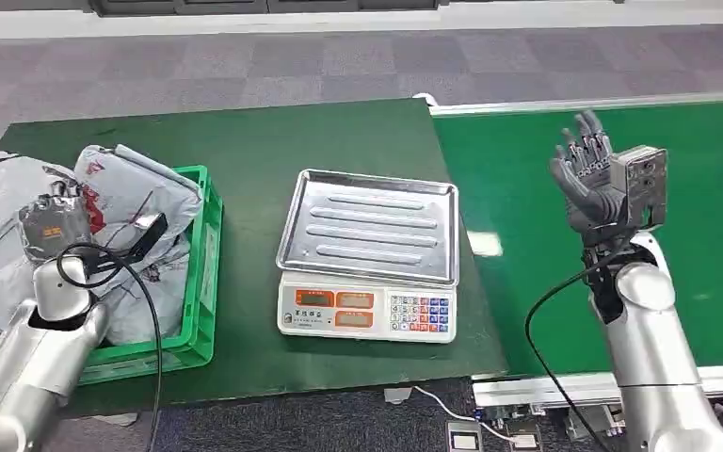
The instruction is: Moved the parcel from conveyor to table for the left to box.
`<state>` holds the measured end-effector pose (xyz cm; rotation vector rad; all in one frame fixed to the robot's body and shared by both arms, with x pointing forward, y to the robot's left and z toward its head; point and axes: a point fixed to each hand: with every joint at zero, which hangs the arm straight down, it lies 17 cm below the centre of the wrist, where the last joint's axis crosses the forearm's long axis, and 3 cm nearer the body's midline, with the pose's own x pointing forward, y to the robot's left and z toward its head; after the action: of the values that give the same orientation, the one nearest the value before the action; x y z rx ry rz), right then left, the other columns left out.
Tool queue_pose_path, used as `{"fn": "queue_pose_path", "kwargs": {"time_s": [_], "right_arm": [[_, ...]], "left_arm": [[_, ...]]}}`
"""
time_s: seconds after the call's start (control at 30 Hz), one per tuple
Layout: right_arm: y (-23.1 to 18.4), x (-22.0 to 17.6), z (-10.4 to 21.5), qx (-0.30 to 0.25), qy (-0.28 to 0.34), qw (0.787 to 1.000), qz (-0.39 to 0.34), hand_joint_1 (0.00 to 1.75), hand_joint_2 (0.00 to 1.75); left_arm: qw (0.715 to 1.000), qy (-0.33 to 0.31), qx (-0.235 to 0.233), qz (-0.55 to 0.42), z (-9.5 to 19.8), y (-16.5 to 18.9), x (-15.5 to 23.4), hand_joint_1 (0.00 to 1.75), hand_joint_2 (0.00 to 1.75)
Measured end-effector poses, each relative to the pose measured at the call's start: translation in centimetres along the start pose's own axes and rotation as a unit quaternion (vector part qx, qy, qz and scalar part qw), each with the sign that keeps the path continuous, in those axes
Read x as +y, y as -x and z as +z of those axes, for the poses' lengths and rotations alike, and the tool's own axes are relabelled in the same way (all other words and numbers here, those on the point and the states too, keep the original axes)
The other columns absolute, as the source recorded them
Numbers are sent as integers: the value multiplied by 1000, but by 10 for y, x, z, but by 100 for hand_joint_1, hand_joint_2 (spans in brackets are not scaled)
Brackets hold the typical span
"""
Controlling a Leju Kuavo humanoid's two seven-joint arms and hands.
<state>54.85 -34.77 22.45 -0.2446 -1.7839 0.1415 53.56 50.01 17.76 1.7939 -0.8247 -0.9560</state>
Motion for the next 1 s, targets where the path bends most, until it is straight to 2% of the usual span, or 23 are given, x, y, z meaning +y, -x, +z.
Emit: {"fn": "queue_pose_path", "kwargs": {"time_s": [0.13, 0.17, 0.2, 0.27, 0.37, 0.57, 0.7, 0.9, 1.0], "right_arm": [[5, 0, 7, 8, 0, 1000, 9, 0, 175], [5, -1, 8, 9, 1, 1000, 11, 0, 175], [6, -2, 10, 9, 2, 1000, 12, 0, 175], [8, -4, 15, 9, 0, 1000, 14, 0, 175], [13, -10, 23, 12, 4, 1000, 15, 0, 175], [11, -7, 25, 7, -2, 1000, 29, 0, 175], [10, -4, 25, 7, -3, 1000, 29, 0, 175], [11, -2, 25, 8, -4, 999, 31, 0, 175], [7, 1, 22, 4, -8, 999, 35, 0, 175]], "left_arm": [[1000, -9, 12, -8, -8, 19, 9, 175, 175], [1000, -7, 15, -14, -12, 26, 11, 98, 175], [1000, -1, 16, -23, -14, 34, 11, 0, 175], [999, 7, 13, -38, -20, 48, 11, 0, 175], [1000, -5, -1, -29, -26, 53, 18, 0, 175], [995, -80, -30, 49, -31, 20, 59, 0, 175], [993, -91, -36, 74, -29, 1, 70, 0, 175], [990, -97, -41, 91, -27, -10, 77, 0, 175], [978, -144, -52, 143, -25, -19, 102, 0, 175]]}}
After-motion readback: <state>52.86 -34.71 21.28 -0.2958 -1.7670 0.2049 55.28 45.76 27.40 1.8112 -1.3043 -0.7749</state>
